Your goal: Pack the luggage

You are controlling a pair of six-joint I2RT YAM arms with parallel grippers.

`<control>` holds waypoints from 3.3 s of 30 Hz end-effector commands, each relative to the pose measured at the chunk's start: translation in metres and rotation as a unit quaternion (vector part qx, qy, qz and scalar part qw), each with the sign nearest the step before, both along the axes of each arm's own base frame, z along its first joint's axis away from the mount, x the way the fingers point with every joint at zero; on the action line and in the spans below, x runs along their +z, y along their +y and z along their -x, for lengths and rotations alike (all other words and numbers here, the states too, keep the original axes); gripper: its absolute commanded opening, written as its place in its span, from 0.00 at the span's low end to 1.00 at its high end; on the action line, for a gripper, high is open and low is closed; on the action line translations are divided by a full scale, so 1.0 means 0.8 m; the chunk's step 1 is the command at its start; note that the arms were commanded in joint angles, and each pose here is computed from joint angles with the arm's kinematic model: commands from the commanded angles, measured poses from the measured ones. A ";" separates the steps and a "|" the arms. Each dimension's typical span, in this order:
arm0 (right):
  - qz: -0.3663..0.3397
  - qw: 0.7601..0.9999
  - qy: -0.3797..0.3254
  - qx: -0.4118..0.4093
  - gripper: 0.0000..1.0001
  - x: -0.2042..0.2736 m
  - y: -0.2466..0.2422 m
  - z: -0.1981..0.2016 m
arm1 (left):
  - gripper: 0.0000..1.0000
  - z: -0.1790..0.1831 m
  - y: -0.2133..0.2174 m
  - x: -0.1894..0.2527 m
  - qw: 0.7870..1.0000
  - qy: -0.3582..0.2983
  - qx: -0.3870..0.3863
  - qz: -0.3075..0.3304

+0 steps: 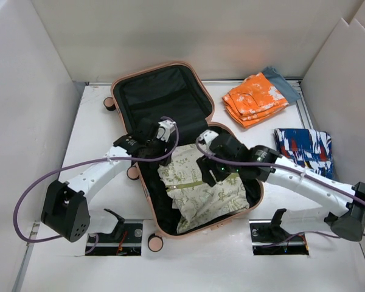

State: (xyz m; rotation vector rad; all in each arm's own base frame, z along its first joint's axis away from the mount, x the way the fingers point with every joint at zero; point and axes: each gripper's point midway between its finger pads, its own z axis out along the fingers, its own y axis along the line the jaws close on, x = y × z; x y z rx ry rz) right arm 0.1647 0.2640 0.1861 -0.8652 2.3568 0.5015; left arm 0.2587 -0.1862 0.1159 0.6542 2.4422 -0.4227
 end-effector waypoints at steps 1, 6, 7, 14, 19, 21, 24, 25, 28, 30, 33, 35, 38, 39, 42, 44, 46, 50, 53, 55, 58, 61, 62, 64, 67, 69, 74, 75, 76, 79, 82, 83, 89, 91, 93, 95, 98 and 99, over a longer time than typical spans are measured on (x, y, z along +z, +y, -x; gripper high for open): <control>0.036 0.999 -0.019 -0.015 0.69 0.003 -0.040 -0.029 | 0.55 -0.010 0.004 0.027 0.999 -0.027 0.009 0.018; 0.069 0.996 -0.019 -0.052 0.69 -0.011 -0.091 -0.088 | 0.55 -0.016 0.013 0.030 0.999 -0.029 0.018 0.015; 0.074 0.995 -0.022 -0.056 0.69 -0.011 -0.099 -0.094 | 0.55 -0.016 0.013 0.030 0.999 -0.031 0.014 0.012; 0.063 0.992 -0.048 -0.098 0.69 -0.004 -0.156 -0.158 | 0.55 -0.036 0.014 0.060 0.998 -0.060 0.016 0.001; 0.045 0.979 -0.103 -0.170 0.70 0.033 -0.216 -0.229 | 0.55 -0.060 0.007 0.096 0.996 -0.089 -0.001 -0.009; 0.037 0.975 -0.109 -0.190 0.70 0.035 -0.233 -0.251 | 0.55 -0.066 0.007 0.096 0.996 -0.089 -0.003 -0.017; -0.002 0.959 -0.133 -0.250 0.70 0.050 -0.270 -0.282 | 0.55 -0.077 0.005 0.101 0.995 -0.097 -0.003 -0.023; -0.008 0.953 -0.141 -0.266 0.71 0.055 -0.281 -0.289 | 0.55 -0.082 0.004 0.102 0.995 -0.099 0.000 -0.026; 0.006 0.933 -0.157 -0.325 0.72 0.058 -0.334 -0.303 | 0.55 -0.092 0.004 0.104 0.995 -0.096 0.004 -0.028; 0.045 0.909 -0.146 -0.388 0.74 0.044 -0.393 -0.301 | 0.55 -0.099 0.001 0.106 0.995 -0.099 0.001 -0.029; 0.066 0.895 -0.122 -0.424 0.75 0.019 -0.438 -0.293 | 0.57 -0.113 -0.006 0.103 0.995 -0.095 0.001 -0.031; 0.122 0.888 -0.096 -0.433 0.78 -0.007 -0.462 -0.277 | 0.57 -0.123 -0.010 0.098 0.995 -0.092 0.007 -0.033; 0.200 0.881 -0.041 -0.427 0.80 -0.048 -0.485 -0.255 | 0.57 -0.135 -0.012 0.103 0.995 -0.099 0.020 -0.022; 0.212 0.882 -0.020 -0.420 0.80 -0.060 -0.486 -0.247 | 0.57 -0.141 -0.011 0.103 0.995 -0.099 0.027 -0.015; 0.201 0.895 0.014 -0.398 0.80 -0.089 -0.474 -0.243 | 0.58 -0.152 0.003 0.100 0.995 -0.090 0.043 -0.003; 0.193 0.902 0.025 -0.386 0.80 -0.104 -0.465 -0.246 | 0.58 -0.156 0.011 0.100 0.995 -0.083 0.061 0.007; 0.202 0.902 0.051 -0.377 0.80 -0.128 -0.459 -0.236 | 0.58 -0.164 0.019 0.111 0.992 -0.102 0.073 0.006; 0.209 0.909 0.075 -0.351 0.80 -0.157 -0.439 -0.237 | 0.58 -0.164 0.024 0.118 0.990 -0.117 0.077 0.001; 0.215 0.915 0.088 -0.329 0.79 -0.176 -0.421 -0.240 | 0.58 -0.164 0.027 0.123 0.989 -0.123 0.082 -0.001; 0.218 0.916 0.100 -0.320 0.75 -0.190 -0.416 -0.243 | 0.59 -0.164 0.027 0.119 0.989 -0.122 0.082 -0.001; 0.208 0.924 0.110 -0.302 0.61 -0.200 -0.404 -0.247 | 0.60 -0.164 0.029 0.121 0.988 -0.126 0.089 0.000; 0.179 0.938 0.095 -0.281 0.30 -0.199 -0.379 -0.261 | 0.62 -0.163 0.036 0.120 0.987 -0.129 0.098 -0.009; 0.173 0.940 0.100 -0.278 0.25 -0.203 -0.371 -0.258 | 0.62 -0.163 0.036 0.120 0.987 -0.129 0.098 -0.009; 0.152 0.947 0.096 -0.265 0.16 -0.202 -0.351 -0.263 | 0.62 -0.163 0.036 0.120 0.987 -0.129 0.098 -0.009; 0.113 0.956 0.085 -0.256 0.01 -0.199 -0.318 -0.276 | 0.62 -0.161 0.039 0.120 0.986 -0.130 0.101 -0.012; 0.088 0.960 0.081 -0.252 0.00 -0.196 -0.293 -0.283 | 0.62 -0.161 0.039 0.120 0.986 -0.130 0.101 -0.012; 0.009 0.971 0.060 -0.231 0.00 -0.171 -0.218 -0.294 | 0.62 -0.161 0.039 0.120 0.986 -0.130 0.101 -0.012; -0.006 0.973 0.060 -0.222 0.00 -0.168 -0.204 -0.294 | 0.62 -0.161 0.039 0.120 0.986 -0.130 0.101 -0.012; -0.020 0.975 0.051 -0.217 0.03 -0.156 -0.194 -0.299 | 0.62 -0.161 0.039 0.120 0.986 -0.130 0.101 -0.012; -0.050 0.978 0.061 -0.194 0.40 -0.141 -0.178 -0.298 | 0.62 -0.159 0.040 0.115 0.987 -0.126 0.101 -0.015; -0.065 0.984 0.054 -0.154 0.67 -0.107 -0.187 -0.294 | 0.63 -0.156 0.041 0.114 0.987 -0.127 0.098 -0.018; -0.054 0.988 0.030 -0.138 0.70 -0.086 -0.198 -0.301 | 0.63 -0.156 0.041 0.114 0.987 -0.127 0.098 -0.018; 0.015 0.971 0.004 -0.237 0.84 -0.044 -0.337 -0.291 | 0.64 -0.156 0.041 0.114 0.987 -0.127 0.098 -0.018; 0.029 0.963 -0.003 -0.268 0.96 -0.042 -0.372 -0.284 | 0.64 -0.155 0.042 0.118 0.986 -0.132 0.098 -0.016; 0.036 0.956 0.005 -0.291 0.97 -0.052 -0.404 -0.274 | 0.64 -0.155 0.042 0.118 0.986 -0.132 0.098 -0.016; 0.046 0.956 0.035 -0.288 0.97 -0.084 -0.416 -0.263 | 0.64 -0.155 0.042 0.118 0.986 -0.133 0.095 -0.018; 0.040 0.956 0.053 -0.285 1.00 -0.118 -0.425 -0.260 | 0.64 -0.156 0.042 0.116 0.986 -0.133 0.094 -0.018; 0.028 0.959 0.048 -0.279 1.00 -0.119 -0.424 -0.261 | 0.64 -0.155 0.042 0.120 0.986 -0.137 0.095 -0.016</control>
